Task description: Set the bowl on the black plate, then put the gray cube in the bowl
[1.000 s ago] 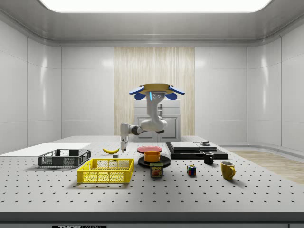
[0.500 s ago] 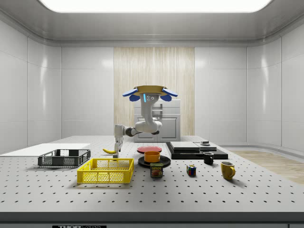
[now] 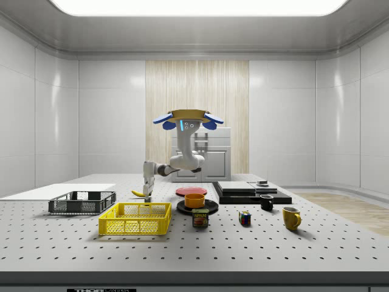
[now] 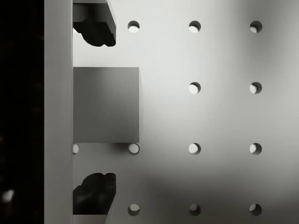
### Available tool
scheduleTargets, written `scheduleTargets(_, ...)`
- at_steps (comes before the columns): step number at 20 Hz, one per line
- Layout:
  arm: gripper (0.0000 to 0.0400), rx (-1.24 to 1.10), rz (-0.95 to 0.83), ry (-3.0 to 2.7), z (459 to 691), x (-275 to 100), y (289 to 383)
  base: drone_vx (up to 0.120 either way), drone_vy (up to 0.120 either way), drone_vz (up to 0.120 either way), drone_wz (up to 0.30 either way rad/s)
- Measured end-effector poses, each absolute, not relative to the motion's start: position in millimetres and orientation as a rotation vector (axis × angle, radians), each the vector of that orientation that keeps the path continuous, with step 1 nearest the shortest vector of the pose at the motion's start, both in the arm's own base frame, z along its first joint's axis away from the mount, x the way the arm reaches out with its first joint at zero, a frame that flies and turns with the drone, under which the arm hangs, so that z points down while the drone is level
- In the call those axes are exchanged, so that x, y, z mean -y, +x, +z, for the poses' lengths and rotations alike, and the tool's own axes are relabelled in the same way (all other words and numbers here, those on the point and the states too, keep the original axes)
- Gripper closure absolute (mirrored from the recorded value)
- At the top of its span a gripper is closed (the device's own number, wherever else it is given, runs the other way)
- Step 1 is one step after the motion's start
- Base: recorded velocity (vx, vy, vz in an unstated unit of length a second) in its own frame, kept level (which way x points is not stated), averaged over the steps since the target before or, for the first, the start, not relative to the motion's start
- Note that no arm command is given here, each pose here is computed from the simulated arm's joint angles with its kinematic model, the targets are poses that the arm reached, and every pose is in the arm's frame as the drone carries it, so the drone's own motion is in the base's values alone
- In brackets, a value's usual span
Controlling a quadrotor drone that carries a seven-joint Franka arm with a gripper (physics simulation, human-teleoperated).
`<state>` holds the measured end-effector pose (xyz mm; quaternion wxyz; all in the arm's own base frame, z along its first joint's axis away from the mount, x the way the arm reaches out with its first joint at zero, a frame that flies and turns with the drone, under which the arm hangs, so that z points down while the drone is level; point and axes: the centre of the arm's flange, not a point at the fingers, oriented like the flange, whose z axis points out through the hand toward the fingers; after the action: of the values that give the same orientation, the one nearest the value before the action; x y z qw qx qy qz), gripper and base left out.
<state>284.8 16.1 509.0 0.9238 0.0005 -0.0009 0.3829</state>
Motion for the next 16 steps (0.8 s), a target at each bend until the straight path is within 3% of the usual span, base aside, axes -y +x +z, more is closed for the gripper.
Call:
scheduleTargets(15, 0.0000, 0.002, 0.786, 0.001, 538.3, -18.7, 296.0, 0.000, 0.000, 0.000, 0.000)
scheduleTargets(16, 0.0033, 0.002, 0.786, 0.001, 538.8, -19.0, 296.2, 0.000, 0.000, 0.000, 0.000)
